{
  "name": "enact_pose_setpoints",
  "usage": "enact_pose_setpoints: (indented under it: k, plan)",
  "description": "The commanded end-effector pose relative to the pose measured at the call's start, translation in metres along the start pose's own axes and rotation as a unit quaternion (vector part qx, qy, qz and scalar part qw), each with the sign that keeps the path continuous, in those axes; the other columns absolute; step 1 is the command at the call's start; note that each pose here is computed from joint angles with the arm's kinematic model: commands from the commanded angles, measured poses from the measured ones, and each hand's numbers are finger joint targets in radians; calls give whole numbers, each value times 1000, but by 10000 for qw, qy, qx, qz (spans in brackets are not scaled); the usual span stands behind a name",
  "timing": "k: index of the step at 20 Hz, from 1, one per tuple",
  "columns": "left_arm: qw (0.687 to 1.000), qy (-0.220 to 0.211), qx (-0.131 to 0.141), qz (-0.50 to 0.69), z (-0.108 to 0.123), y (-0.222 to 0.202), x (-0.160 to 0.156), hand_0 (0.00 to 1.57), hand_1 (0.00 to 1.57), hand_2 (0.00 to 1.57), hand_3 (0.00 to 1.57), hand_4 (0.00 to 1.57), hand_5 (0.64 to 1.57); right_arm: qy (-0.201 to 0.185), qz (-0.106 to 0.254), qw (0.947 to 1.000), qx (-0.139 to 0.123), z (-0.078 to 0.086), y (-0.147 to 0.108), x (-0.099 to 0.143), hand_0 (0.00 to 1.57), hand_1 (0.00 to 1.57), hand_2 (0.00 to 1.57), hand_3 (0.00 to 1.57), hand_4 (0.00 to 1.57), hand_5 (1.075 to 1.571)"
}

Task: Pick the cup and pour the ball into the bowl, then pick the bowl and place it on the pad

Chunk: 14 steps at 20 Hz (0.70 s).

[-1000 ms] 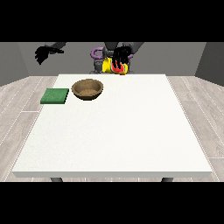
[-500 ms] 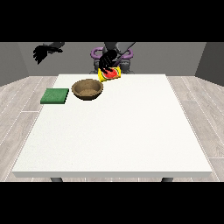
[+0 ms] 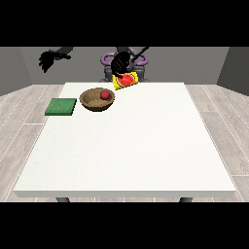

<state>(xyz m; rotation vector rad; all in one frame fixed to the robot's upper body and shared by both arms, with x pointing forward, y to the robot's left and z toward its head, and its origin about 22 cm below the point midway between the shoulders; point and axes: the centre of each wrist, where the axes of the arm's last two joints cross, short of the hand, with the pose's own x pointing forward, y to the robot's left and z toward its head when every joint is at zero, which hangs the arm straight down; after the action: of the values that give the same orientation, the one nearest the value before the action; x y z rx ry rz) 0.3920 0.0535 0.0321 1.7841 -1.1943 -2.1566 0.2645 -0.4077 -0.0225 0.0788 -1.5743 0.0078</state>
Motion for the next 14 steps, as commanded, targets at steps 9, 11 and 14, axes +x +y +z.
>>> enact_pose_setpoints:
  k: [9, 11, 14]
  plan:
    - [7310, 3100, 384, 6067, 21, -19, -34, 897, 897, 851, 476, 1264, 1437, 247, -195, 9984, -459, 22, 0, -20, 0, 0, 0, 0, 251, 1567]
    - [6607, 3420, 499, 6664, 37, -34, -29, 0, 0, 0, 0, 630, 1569, -1, -284, 9991, -301, 8, 13, -16, 0, 0, 0, 0, 351, 1568]
    - [5659, 3451, 815, 7443, 53, -42, -32, 0, 0, 0, 0, 0, 1550, -195, -255, 9993, -177, -11, 32, -9, 0, 0, 0, 0, 303, 1568]
